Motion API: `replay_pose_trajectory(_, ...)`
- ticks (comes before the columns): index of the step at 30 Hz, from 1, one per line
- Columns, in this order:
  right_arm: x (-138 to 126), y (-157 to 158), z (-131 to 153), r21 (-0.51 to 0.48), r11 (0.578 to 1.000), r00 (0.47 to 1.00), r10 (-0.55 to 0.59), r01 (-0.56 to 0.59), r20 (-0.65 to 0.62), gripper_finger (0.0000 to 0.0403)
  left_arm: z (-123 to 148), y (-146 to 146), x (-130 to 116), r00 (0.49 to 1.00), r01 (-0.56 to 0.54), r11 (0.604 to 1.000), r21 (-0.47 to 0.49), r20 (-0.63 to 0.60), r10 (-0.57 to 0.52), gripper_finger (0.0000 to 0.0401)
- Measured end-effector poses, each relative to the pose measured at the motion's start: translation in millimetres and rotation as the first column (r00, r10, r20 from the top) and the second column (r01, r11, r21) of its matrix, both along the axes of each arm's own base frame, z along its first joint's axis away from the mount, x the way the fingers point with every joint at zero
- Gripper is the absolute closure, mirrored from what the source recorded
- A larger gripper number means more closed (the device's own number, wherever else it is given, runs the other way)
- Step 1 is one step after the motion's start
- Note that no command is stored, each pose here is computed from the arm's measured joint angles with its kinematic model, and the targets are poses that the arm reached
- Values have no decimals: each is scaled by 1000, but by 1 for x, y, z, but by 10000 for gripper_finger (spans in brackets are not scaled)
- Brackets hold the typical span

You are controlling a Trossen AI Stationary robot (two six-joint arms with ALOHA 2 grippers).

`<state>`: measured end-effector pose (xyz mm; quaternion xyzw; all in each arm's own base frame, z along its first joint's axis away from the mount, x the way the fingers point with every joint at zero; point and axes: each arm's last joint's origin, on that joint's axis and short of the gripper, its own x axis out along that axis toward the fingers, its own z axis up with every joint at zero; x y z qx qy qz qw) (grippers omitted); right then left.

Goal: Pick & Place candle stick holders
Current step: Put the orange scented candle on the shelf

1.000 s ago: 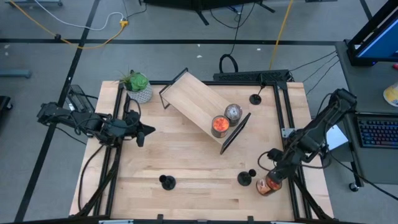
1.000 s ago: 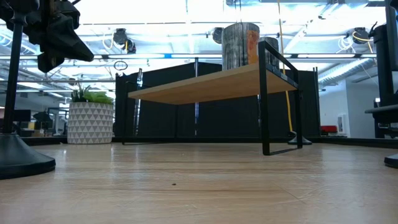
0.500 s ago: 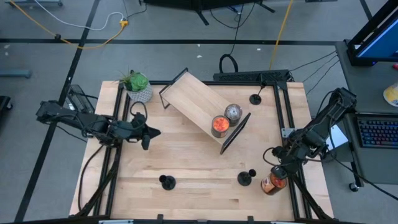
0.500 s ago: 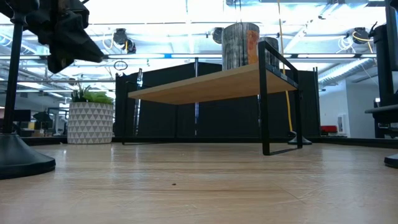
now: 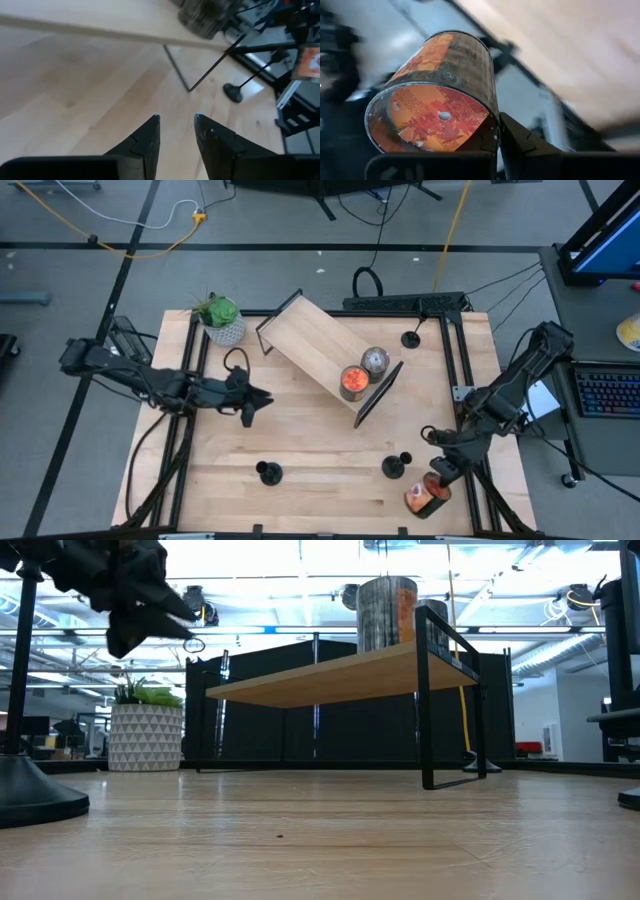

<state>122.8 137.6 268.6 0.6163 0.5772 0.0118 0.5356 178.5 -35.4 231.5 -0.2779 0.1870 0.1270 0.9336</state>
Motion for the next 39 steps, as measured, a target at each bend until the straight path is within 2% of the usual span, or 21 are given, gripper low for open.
replay_pose_trajectory(6, 18, 12, 6, 39, 995, 976, -97, 91, 196, 403, 3, -2, 9, 998, 17, 1000, 13, 61, -18, 273)
replay_pose_trajectory(12, 36, 19, 5, 59, 992, 949, -121, 109, 290, 403, 5, -4, 14, 994, 17, 1000, 1, 107, -17, 274)
replay_pose_trajectory(15, 49, 18, 15, 34, 992, 927, -122, 117, 354, 403, 8, -4, 15, 990, 30, 999, -12, 141, -28, 271)
replay_pose_trajectory(21, 75, 5, 49, -38, 988, 850, -109, 150, 516, 403, 12, -5, 16, 983, 33, 999, -19, 181, -29, 252)
replay_pose_trajectory(27, 90, -19, 81, -204, 960, 806, -33, 189, 591, 403, 14, -5, 16, 980, 42, 999, -25, 196, -36, 239)
replay_pose_trajectory(32, 92, -44, 109, -371, 894, 779, 41, 251, 626, 403, 17, -6, 17, 973, 64, 998, -25, 225, -57, 237)
replay_pose_trajectory(35, 89, -62, 126, -466, 831, 772, 73, 303, 632, 403, 19, -6, 17, 972, 67, 998, -15, 228, -62, 237)
replay_pose_trajectory(39, 79, -87, 145, -605, 725, 807, 118, 329, 579, 403, 22, -6, 18, 970, 72, 997, 7, 233, -72, 237)
